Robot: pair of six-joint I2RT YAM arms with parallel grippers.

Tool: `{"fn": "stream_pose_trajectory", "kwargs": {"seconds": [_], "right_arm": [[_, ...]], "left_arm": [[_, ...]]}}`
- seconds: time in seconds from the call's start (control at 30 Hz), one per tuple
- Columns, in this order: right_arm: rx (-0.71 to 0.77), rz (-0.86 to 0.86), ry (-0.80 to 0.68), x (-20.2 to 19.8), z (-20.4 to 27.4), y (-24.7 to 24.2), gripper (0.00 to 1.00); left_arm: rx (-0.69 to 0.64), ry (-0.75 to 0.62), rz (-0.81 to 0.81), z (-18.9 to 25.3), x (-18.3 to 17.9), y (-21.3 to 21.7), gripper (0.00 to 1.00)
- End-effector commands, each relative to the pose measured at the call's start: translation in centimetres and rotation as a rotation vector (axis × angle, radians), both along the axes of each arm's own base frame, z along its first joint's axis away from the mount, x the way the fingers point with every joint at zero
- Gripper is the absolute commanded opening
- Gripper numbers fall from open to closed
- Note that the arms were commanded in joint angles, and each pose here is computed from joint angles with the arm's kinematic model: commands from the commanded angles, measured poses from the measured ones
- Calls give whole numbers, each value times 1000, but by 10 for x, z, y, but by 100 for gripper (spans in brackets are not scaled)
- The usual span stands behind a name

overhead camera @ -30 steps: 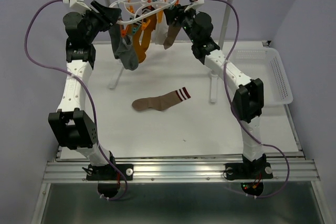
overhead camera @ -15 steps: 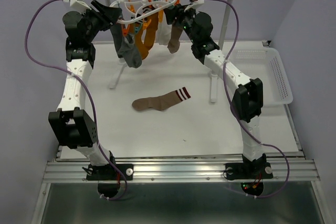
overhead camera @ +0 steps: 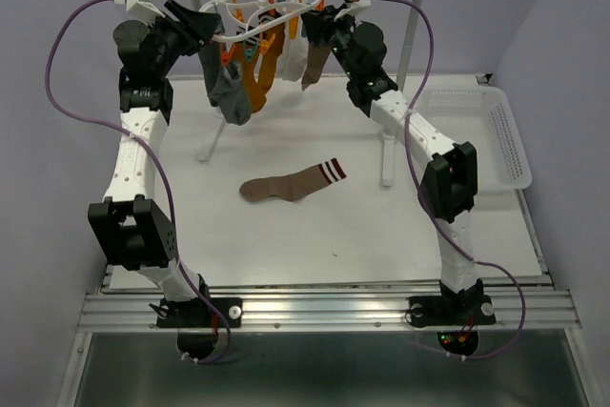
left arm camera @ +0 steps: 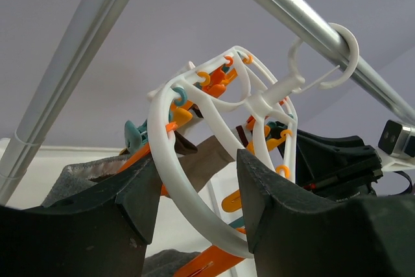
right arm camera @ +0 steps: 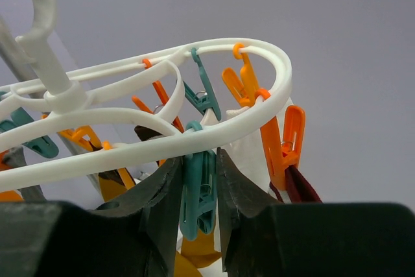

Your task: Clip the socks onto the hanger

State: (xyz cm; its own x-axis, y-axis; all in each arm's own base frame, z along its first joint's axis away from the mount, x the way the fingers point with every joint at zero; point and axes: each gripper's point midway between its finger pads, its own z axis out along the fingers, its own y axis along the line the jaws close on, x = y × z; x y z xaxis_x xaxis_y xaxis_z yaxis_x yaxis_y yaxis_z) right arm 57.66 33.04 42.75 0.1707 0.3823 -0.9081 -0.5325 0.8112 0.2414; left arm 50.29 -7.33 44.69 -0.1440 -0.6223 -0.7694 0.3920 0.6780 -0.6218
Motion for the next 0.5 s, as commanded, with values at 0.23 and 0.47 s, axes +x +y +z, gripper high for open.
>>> {"fn": "stream_pose_trajectory", "kwargs": {"seconds": [0.23,0.47], "right_arm": [[109,-58,-64,-11,50,-23,1],[130,-131,-9,-8,46,-31,1]], "left_arm": [[37,-148,-32,45,-15,-3,64],[74,-170,-55,48,-27,-8,99]]}}
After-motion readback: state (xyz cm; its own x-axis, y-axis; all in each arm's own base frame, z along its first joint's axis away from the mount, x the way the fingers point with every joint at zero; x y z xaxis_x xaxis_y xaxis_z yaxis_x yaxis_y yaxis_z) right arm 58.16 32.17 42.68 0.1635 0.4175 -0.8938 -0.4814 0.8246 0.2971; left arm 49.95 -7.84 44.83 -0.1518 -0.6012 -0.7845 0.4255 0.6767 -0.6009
